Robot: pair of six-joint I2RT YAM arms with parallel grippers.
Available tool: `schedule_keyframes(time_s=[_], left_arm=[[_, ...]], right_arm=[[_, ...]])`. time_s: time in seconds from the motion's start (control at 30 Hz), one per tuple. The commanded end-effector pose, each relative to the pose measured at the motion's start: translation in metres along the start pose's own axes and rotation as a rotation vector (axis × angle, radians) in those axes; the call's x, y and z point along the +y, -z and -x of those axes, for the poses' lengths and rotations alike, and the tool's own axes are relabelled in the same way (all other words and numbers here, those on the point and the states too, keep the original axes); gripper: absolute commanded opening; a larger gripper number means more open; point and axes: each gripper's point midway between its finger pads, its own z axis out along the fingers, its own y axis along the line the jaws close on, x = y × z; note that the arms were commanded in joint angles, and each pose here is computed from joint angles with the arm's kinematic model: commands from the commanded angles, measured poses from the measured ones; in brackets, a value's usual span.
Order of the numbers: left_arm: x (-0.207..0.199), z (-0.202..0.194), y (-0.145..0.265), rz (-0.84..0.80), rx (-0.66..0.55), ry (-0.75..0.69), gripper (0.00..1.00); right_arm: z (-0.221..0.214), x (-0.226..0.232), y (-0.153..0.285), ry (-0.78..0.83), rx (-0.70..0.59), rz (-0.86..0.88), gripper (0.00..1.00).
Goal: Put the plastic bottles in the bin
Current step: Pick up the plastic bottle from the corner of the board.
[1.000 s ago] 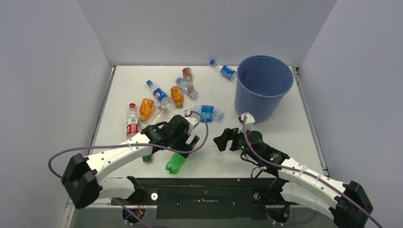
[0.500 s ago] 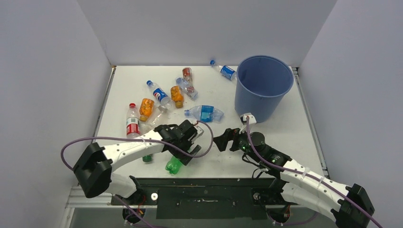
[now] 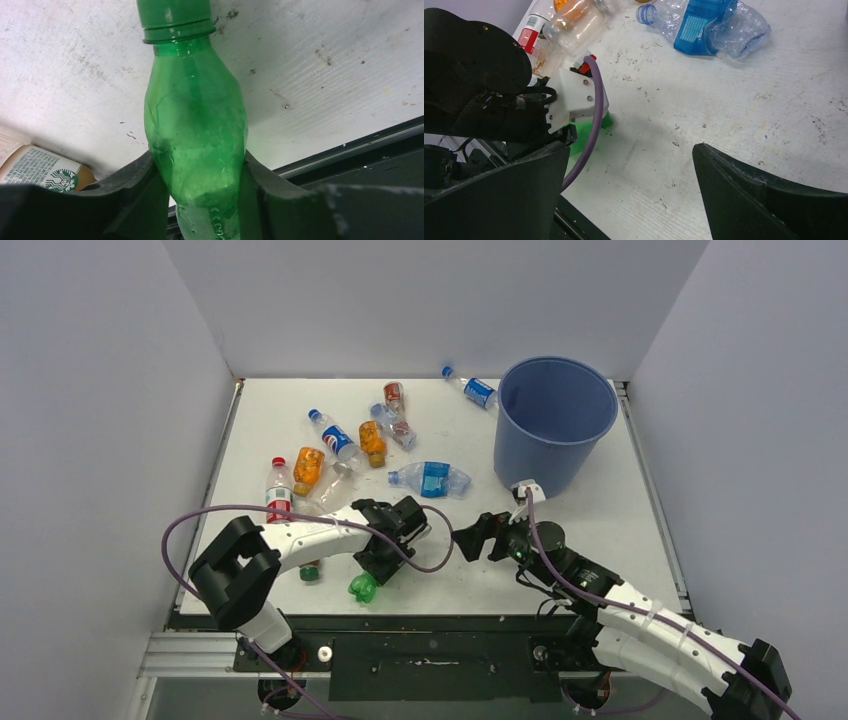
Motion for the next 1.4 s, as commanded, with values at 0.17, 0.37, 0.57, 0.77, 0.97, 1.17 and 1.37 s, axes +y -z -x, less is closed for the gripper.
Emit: schedule_keyframes(time_s=[0.17,0.37,0.57,0.77,0.97,1.17,1.37], left_arm=[[0.02,0.045,0.064,0.051,-0.328,0.127,0.25],[0.03,0.097,0.207,-0.068,-0.927,0.199,0.27],[0.028,0.098,0.313,-0.175,-1.517,0.114,0.31],[0.002,0.087,0.307,-0.302,-1.647,0.007,0.32],[-0.001,0.076,0.307,-0.346,-1.717,0.02,0.32],[-0.002,0.076,0.299,-0.329,-1.684,-0.001,0.32],[-0.005,0.079,0.292,-0.322,-1.649,-0.024,0.32]], right_arm=[[0.033,0.033,0.01,0.016,-0.056,0.108,1.0],[0.078,0.07,0.025,0.019,-0.162,0.231,1.0],[0.1,0.091,0.036,0.018,-0.244,0.32,0.91],[0.117,0.115,0.043,0.062,-0.274,0.415,0.9],[0.134,0.137,0.042,0.135,-0.323,0.441,0.91],[0.142,0.174,0.034,0.188,-0.39,0.433,0.92],[0.168,0.199,0.025,0.177,-0.429,0.443,0.96]])
